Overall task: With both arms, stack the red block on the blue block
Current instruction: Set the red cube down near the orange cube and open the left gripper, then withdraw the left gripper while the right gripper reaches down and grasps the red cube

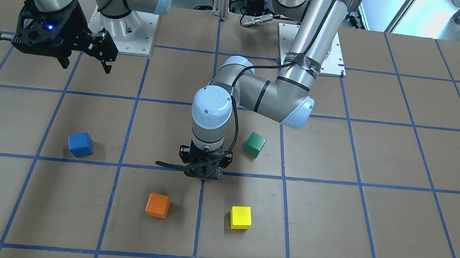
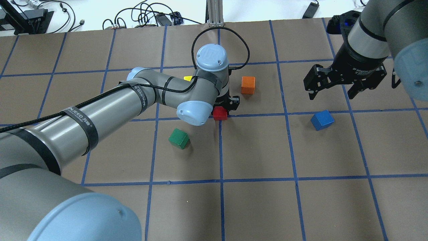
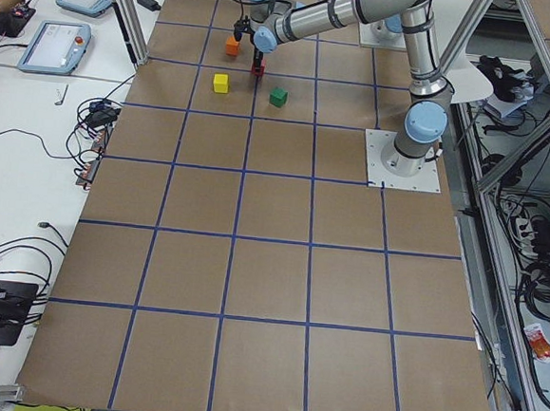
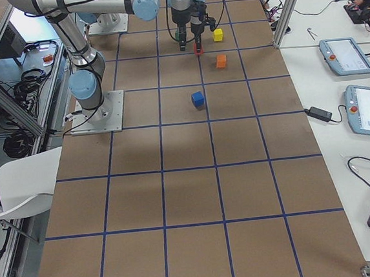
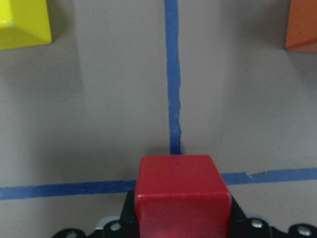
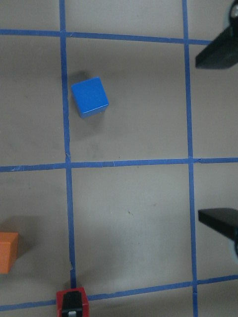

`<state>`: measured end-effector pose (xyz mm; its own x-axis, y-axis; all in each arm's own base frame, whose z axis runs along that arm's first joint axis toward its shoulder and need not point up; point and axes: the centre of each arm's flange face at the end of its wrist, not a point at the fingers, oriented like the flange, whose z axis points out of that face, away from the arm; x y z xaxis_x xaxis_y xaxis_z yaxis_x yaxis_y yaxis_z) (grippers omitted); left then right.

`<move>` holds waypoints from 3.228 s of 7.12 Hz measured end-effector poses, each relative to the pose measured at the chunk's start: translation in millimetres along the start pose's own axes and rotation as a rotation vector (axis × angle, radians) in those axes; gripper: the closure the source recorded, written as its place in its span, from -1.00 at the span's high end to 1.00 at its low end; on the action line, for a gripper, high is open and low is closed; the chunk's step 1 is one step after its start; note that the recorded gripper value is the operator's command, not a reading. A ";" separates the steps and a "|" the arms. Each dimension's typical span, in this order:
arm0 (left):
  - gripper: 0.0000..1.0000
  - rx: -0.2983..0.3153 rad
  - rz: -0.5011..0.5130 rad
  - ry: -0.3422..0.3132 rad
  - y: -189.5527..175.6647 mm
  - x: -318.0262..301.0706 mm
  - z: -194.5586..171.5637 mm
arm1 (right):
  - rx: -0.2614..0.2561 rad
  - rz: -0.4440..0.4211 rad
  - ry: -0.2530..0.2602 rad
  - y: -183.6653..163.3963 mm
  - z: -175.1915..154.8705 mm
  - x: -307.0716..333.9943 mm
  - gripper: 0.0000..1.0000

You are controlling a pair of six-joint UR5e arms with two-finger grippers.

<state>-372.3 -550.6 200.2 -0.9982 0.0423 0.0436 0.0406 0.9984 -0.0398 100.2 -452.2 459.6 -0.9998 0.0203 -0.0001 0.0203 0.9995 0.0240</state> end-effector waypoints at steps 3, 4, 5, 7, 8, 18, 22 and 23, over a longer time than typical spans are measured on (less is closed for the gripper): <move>1.00 0.035 -0.011 0.034 -6.7 -16.4 -35.8 | -0.042 -0.047 0.067 16.1 -0.9 4.0 1.00; 1.00 0.042 0.001 0.033 -7.4 -27.6 -52.1 | -0.041 -0.054 0.075 16.5 -0.4 1.8 1.00; 1.00 0.029 0.043 0.019 -5.2 -44.1 -73.4 | -0.046 -0.048 0.055 11.4 6.3 -4.3 1.00; 1.00 -0.029 0.146 -0.021 -2.2 -115.1 -131.9 | -0.009 -0.046 0.013 -23.6 37.9 -33.6 1.00; 1.00 -0.044 0.172 -0.027 3.7 -152.7 -164.8 | 0.027 -0.084 0.016 -41.1 56.5 -57.0 1.00; 1.00 0.046 0.178 -0.022 63.6 -189.5 -352.5 | 0.171 -0.161 -0.039 -106.1 220.2 -239.7 1.00; 1.00 -0.043 0.157 -0.030 56.1 -193.6 -344.6 | 0.121 -0.169 -0.078 -109.1 246.6 -247.9 0.68; 1.00 -0.043 0.156 -0.031 52.8 -194.1 -343.6 | 0.113 -0.169 -0.077 -108.9 251.3 -248.0 -0.27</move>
<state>-160.9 -493.1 532.6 -0.9804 0.1966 0.0098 0.1966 0.9805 -0.0009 346.1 -560.1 205.8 -0.9860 -0.1507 -0.0714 -0.1437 0.9850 -0.0951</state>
